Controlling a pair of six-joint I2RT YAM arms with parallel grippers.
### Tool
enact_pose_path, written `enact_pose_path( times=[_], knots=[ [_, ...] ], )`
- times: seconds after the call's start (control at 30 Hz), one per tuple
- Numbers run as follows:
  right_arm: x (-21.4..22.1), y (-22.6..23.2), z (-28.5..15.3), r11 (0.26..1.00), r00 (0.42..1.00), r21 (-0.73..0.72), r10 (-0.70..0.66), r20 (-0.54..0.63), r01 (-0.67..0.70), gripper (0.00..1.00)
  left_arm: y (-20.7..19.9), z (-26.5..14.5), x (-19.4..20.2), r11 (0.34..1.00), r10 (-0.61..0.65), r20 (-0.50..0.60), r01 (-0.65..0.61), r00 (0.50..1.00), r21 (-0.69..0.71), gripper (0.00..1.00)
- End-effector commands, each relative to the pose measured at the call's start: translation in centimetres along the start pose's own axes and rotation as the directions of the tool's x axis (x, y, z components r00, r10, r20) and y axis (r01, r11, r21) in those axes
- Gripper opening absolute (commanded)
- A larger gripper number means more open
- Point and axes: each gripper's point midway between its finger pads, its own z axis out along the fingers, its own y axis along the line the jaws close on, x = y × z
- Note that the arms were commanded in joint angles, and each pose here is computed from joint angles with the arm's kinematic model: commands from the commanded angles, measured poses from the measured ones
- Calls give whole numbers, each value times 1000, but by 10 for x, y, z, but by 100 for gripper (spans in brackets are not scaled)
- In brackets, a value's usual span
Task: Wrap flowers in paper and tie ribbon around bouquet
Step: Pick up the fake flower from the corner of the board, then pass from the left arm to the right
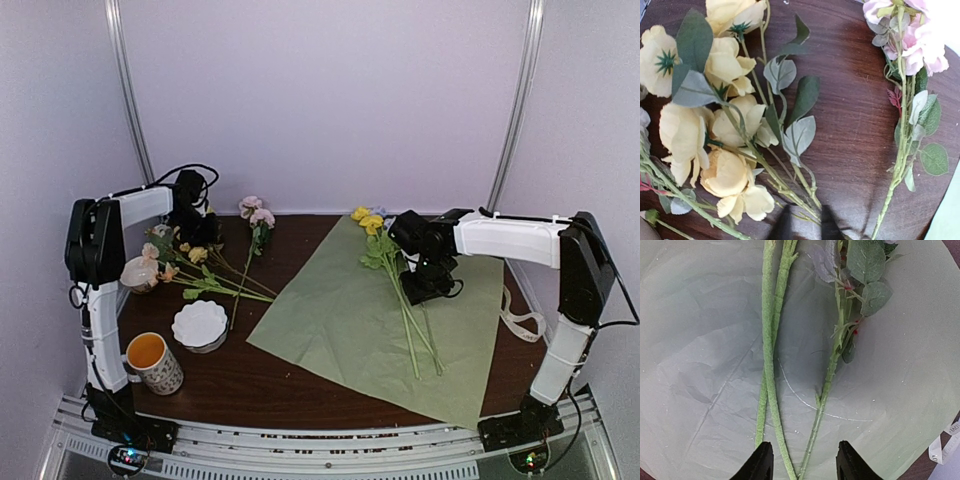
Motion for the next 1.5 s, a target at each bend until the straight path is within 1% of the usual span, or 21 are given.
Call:
enact_pose_path(
  times=[0.0,0.07,0.13,0.3,0.37,0.5,0.57,0.7,0.83,0.97,1.07,1.17,1.23,1.3,1.33,1.37,1.4,1.47],
  knots=[
    [-6,-6,-14,1000,999,20,-3,43,2,45,-2,12,11,997,-58,-16,59,998,51,49],
    [-6,-5,-14,1000,999,18,-5,41,4,45,-4,24,22,996,-60,-60,64,996,64,60],
    [-5,-4,-13,1000,999,18,-8,39,8,45,-2,38,32,996,-62,-97,68,993,59,66],
    [-5,-3,-12,1000,999,20,-15,33,15,45,-2,56,39,997,-49,-134,56,990,49,66],
    [-5,-2,-11,1000,999,20,-17,33,16,45,0,59,38,998,-46,-135,51,990,38,57],
    [-4,-3,-11,999,999,25,-25,27,24,45,2,54,33,998,-58,-114,61,992,24,26],
    [-4,-3,-12,999,999,30,-27,27,26,45,1,43,24,996,-74,-68,77,995,35,13],
    [-4,-4,-15,999,999,34,-24,29,23,45,-9,-1,-12,992,-97,71,90,993,88,0],
    [-5,-1,-23,999,999,17,-29,46,28,47,-25,-59,-51,987,-89,239,53,967,154,0],
    [-11,4,-38,999,996,-15,-31,89,32,48,-33,-122,-79,983,-79,411,3,908,183,0],
    [-16,9,-53,998,991,-52,-40,125,47,49,-40,-171,-92,976,-65,538,-60,841,211,0],
    [-23,21,-73,990,982,-111,-66,178,87,49,-49,-223,-100,962,-54,669,-142,741,234,0],
    [-29,32,-90,981,970,-154,-84,227,121,49,-62,-264,-99,939,-53,751,-223,658,262,0],
    [-34,50,-115,958,949,-224,-108,296,179,49,-89,-308,-90,885,-54,813,-349,580,308,0],
    [-37,63,-131,936,931,-274,-120,344,222,50,-104,-330,-82,852,-55,832,-408,553,328,0],
    [-39,79,-150,902,909,-335,-127,397,272,50,-123,-348,-71,810,-54,842,-470,537,352,0],
    [-40,97,-173,857,879,-397,-124,460,329,51,-144,-366,-58,758,-53,853,-536,519,373,0],
    [-41,135,-234,722,788,-512,-76,611,466,53,-181,-402,-26,635,-59,870,-654,489,411,0]
  ],
)
